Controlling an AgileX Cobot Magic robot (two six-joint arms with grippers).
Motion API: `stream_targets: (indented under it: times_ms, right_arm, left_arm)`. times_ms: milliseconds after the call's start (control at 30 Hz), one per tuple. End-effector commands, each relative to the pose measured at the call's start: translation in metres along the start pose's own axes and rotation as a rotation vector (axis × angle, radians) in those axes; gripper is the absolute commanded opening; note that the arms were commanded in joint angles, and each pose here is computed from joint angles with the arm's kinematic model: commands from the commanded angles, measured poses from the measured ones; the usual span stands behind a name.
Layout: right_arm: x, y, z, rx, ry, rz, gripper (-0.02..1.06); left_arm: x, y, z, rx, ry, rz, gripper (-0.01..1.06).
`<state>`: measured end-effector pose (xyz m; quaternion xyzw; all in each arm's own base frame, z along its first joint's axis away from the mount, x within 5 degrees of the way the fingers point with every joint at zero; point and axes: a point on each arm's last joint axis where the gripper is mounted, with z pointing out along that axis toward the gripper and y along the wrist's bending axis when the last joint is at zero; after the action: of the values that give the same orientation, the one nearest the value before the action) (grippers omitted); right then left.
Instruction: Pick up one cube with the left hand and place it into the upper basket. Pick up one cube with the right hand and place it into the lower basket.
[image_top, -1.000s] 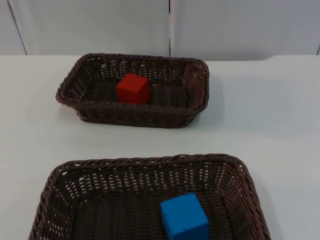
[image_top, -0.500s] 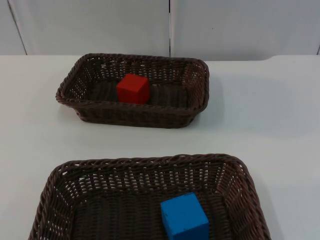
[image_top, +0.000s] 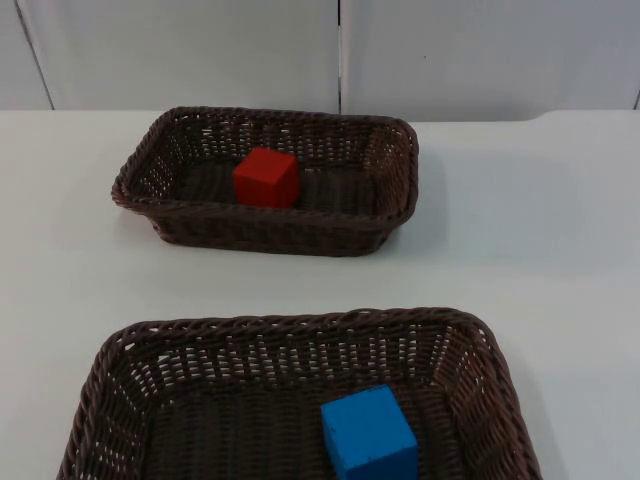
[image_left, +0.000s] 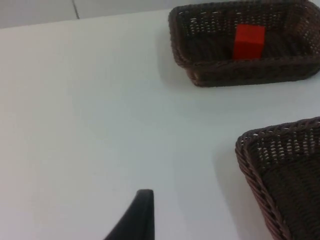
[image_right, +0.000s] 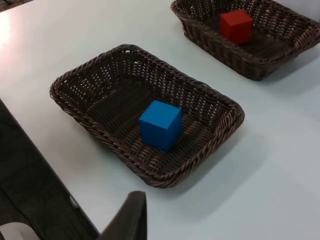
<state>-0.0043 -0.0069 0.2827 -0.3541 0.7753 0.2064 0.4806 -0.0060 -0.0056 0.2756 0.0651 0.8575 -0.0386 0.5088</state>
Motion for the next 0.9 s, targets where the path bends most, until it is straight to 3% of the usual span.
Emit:
stream_targets:
  times_ms: [0,367,600,867]
  right_arm:
    - [0.0017,0.0001,0.0015,0.003,0.003,0.001,1.05]
    - [0.0017,0.0001,0.0015,0.003,0.003,0.001,1.05]
    - [0.0017,0.0002,0.0015,0.013,0.003,0.007,1.05]
    - [0.0017,0.0015,0.0014,0.167,0.007,0.085,1.05]
  left_arm:
    - [0.0001,-0.0003,0.0004,-0.02,-0.009,-0.018,1.0]
    - [-0.0001,0.0002,0.0009,-0.118,-0.008,-0.06,1.0]
    - [-0.0001,0.0004,0.0009,-0.12,-0.008,-0.059,1.0]
    - [-0.0001,0.0004,0.0009,-0.12,-0.008,-0.059,1.0]
